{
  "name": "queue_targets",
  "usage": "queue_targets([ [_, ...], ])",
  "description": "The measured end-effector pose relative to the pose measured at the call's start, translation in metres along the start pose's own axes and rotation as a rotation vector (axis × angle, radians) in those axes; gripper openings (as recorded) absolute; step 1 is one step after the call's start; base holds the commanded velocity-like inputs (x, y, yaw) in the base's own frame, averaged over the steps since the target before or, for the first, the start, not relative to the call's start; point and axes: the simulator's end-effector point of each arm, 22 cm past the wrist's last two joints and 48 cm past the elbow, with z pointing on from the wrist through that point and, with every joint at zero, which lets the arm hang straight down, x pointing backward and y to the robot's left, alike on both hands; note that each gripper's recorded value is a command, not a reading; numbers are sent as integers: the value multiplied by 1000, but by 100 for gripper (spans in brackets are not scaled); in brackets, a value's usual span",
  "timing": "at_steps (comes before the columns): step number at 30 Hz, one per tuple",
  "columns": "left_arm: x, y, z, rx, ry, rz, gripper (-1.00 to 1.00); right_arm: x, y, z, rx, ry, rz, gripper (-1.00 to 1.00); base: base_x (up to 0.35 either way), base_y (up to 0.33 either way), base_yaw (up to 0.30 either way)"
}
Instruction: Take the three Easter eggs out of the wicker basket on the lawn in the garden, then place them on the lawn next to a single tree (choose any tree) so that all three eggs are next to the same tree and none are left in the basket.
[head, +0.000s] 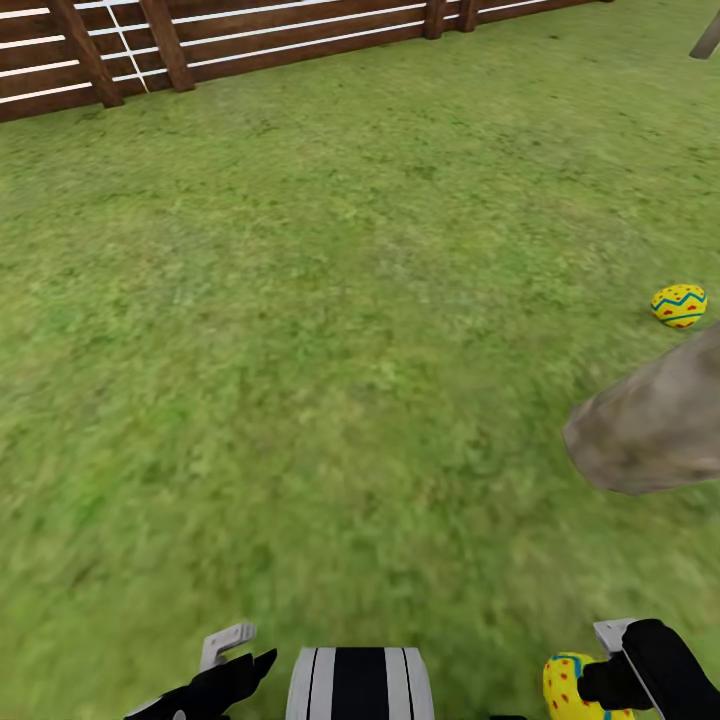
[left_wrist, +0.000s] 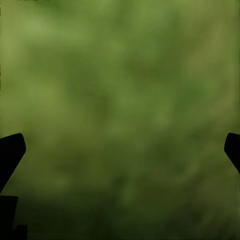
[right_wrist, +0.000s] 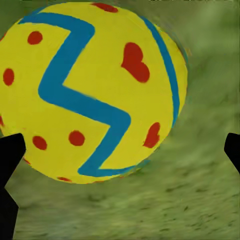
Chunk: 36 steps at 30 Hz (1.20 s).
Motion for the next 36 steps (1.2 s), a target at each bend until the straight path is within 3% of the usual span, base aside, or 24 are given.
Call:
queue_targets([
  [14,-16,-9,-9,15,-38,18,100,-10,-3,-15,2,-45,5,100,-5,0,0],
  [36,-37,-25,-27,41,-97,34,100,-28,-10,-48,9,-133,21,100,-335,0,0],
])
